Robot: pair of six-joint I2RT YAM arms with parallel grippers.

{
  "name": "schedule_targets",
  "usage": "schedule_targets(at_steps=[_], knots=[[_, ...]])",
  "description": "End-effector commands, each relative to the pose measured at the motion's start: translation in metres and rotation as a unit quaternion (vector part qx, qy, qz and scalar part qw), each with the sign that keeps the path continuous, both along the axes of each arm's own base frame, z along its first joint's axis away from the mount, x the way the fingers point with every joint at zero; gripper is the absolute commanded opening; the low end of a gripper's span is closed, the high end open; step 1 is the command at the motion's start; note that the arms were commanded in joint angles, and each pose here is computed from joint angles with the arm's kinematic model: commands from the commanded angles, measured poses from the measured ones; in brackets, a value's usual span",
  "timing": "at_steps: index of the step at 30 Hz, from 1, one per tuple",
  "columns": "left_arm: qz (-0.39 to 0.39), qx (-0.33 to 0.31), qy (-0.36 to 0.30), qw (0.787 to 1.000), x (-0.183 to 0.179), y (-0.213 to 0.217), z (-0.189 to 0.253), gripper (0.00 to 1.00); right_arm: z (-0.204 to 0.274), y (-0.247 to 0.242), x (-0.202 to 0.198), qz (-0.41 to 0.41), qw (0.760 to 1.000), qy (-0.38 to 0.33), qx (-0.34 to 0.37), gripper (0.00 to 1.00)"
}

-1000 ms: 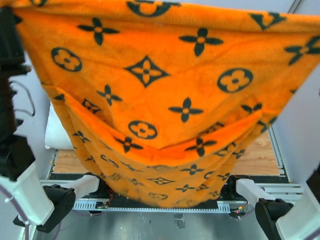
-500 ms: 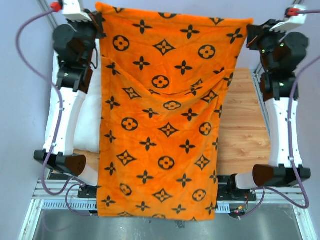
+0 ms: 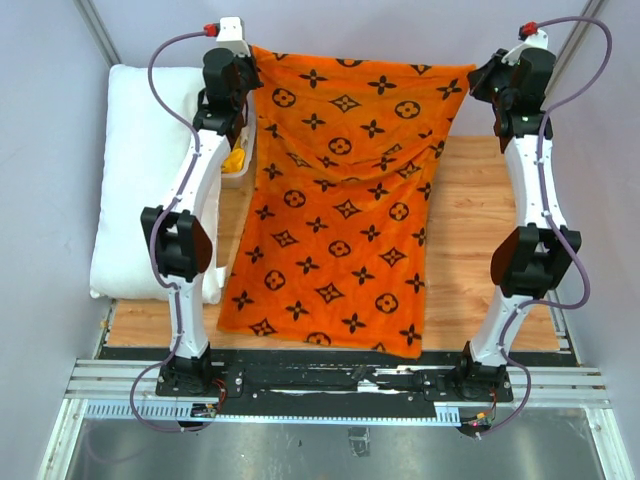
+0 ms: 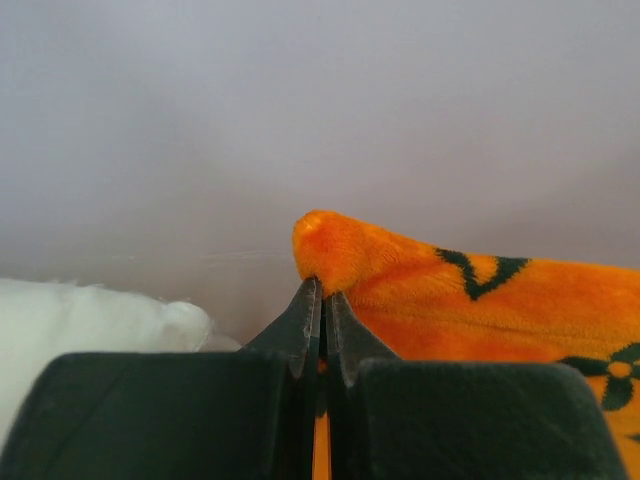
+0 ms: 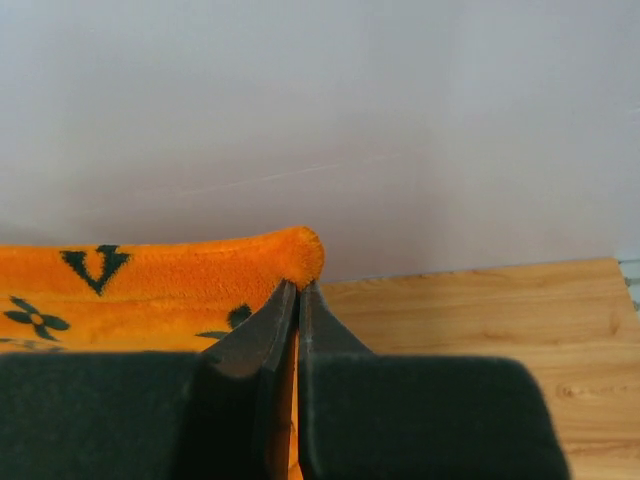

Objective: Remove the pillowcase from the pillow
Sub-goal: Fold the pillowcase at the center of the board.

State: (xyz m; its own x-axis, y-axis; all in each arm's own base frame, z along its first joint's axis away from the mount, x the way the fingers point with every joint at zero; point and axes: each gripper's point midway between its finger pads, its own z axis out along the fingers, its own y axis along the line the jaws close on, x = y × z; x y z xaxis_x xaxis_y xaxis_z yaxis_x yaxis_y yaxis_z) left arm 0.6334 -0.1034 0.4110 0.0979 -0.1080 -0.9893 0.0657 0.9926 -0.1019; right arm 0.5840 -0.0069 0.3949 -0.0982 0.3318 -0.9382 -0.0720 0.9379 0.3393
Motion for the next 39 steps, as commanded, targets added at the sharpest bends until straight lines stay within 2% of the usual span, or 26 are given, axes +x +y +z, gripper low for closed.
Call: schedule_targets(at_steps=[1, 12, 15, 21, 29, 34, 39], knots=[[0.033, -0.014, -0.069, 0.997, 0.000, 0.020, 0.046, 0.00, 0.044, -0.026, 0.000, -0.017, 0.998, -0.044, -0.030, 0.01], [0.047, 0.000, -0.048, 0.998, -0.003, 0.026, 0.014, 0.00, 0.047, -0.024, 0.006, 0.009, 0.998, -0.054, -0.038, 0.01], [0.059, 0.005, -0.051, 0.997, -0.009, 0.031, 0.015, 0.00, 0.045, -0.019, 0.019, 0.032, 0.997, -0.046, -0.043, 0.01], [0.093, 0.000, -0.056, 0.994, -0.020, 0.046, 0.022, 0.00, 0.047, 0.009, 0.040, 0.115, 0.989, -0.086, -0.042, 0.01], [0.163, -0.005, -0.051, 0.985, -0.026, 0.075, 0.026, 0.00, 0.046, 0.017, 0.045, 0.132, 0.985, -0.099, -0.048, 0.01], [0.134, 0.009, -0.050, 0.990, -0.037, 0.069, 0.024, 0.00, 0.046, 0.016, 0.028, 0.135, 0.986, -0.085, -0.049, 0.01], [0.120, -0.012, -0.047, 0.992, -0.084, 0.071, 0.010, 0.00, 0.062, 0.022, -0.030, 0.116, 0.987, -0.104, -0.023, 0.01]])
